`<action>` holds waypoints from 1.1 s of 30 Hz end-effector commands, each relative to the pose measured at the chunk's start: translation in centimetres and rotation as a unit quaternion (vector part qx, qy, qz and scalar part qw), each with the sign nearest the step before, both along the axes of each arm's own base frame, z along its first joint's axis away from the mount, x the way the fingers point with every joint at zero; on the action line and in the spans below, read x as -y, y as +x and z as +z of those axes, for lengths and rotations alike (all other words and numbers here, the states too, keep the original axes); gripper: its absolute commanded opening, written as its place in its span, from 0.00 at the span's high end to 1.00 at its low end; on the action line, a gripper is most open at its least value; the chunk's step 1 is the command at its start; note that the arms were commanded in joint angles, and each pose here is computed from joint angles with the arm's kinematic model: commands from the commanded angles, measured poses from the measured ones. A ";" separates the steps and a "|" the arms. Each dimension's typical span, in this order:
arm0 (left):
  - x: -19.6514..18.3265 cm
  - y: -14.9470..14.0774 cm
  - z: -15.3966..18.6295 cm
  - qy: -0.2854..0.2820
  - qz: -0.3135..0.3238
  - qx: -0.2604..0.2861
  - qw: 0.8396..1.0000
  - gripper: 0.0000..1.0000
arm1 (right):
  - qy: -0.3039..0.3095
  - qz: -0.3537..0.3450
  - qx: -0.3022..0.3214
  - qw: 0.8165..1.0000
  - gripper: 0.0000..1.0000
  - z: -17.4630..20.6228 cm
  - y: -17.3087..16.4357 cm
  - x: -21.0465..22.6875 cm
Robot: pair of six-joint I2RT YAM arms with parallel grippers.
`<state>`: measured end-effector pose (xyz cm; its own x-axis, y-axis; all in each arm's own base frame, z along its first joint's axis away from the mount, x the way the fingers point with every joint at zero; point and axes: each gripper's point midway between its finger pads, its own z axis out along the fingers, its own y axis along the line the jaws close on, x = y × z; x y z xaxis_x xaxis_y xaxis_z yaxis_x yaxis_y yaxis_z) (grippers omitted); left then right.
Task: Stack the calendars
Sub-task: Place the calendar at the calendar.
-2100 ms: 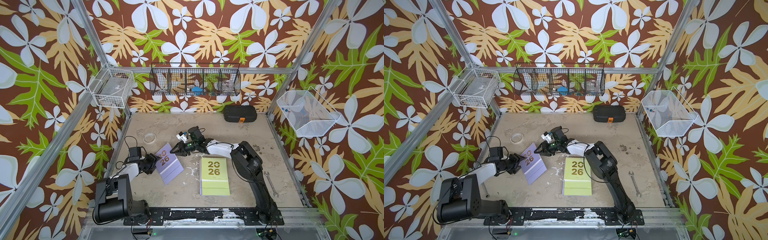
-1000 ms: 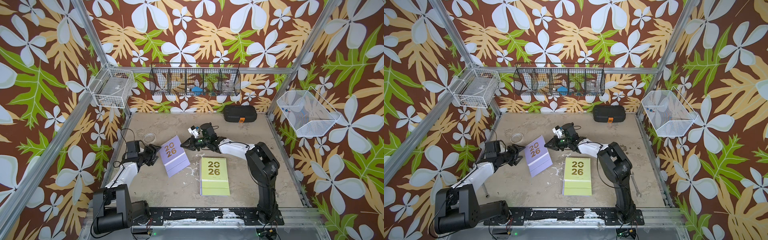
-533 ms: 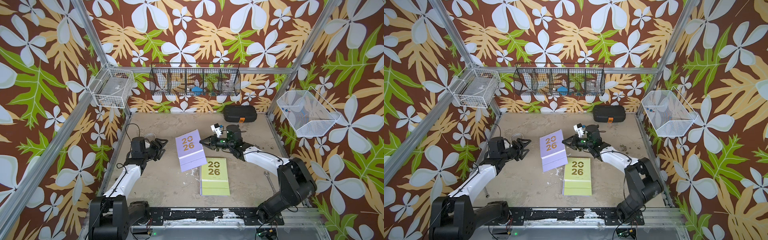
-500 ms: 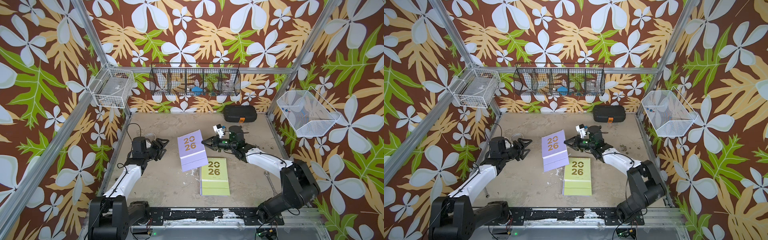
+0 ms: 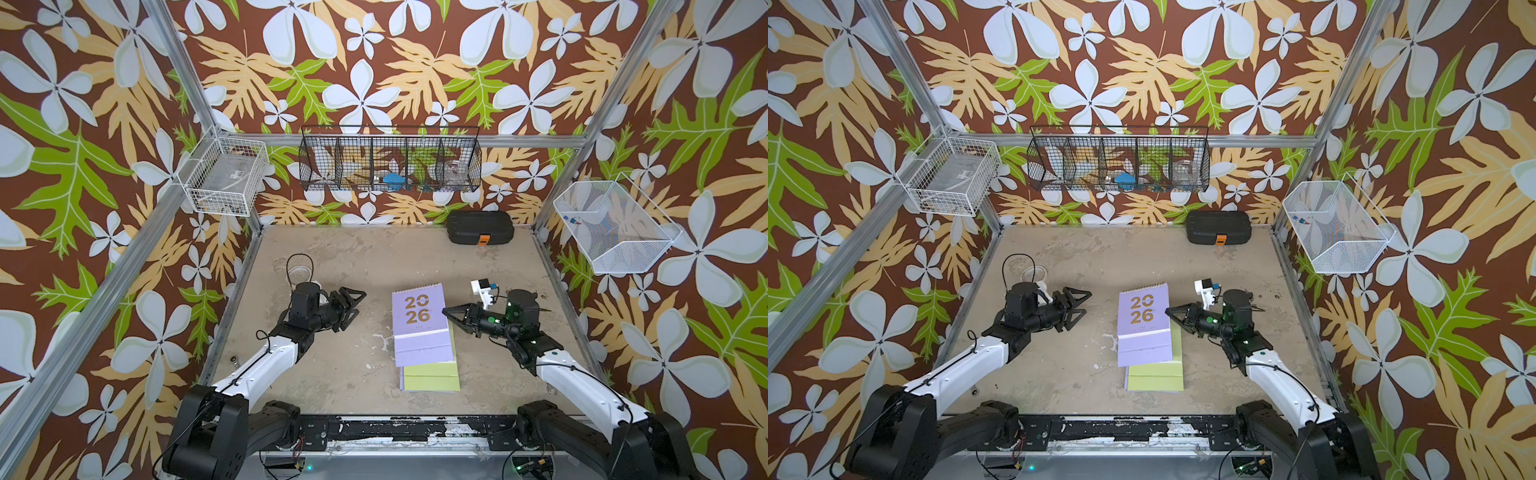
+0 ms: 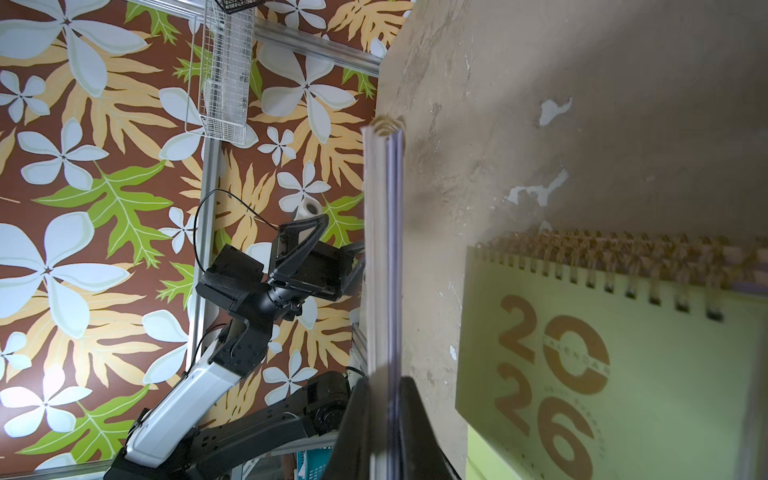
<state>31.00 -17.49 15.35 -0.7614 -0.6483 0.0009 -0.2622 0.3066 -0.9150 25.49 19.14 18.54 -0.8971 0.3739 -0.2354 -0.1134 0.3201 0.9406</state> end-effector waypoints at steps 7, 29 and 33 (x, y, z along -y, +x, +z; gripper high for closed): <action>0.5 -0.7 -0.6 -0.003 0.000 0.006 1.000 0.27 | 0.008 0.004 -0.012 1.000 1.00 -1.8 -2.5 1.1; 0.4 -1.7 -1.7 -0.003 -0.005 -0.008 1.000 0.27 | -0.023 -0.010 -0.037 0.999 1.00 -5.5 -3.3 1.9; 0.5 -1.7 -1.7 -0.003 -0.008 -0.007 1.000 0.27 | -0.030 -0.015 -0.041 0.999 1.00 -6.0 -3.3 2.0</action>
<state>29.22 -17.76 13.30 -0.7628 -0.6461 0.0259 -0.2910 0.3073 -0.9060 22.00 17.26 12.78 -0.9086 0.3821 -0.1685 -0.0208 0.3615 0.9321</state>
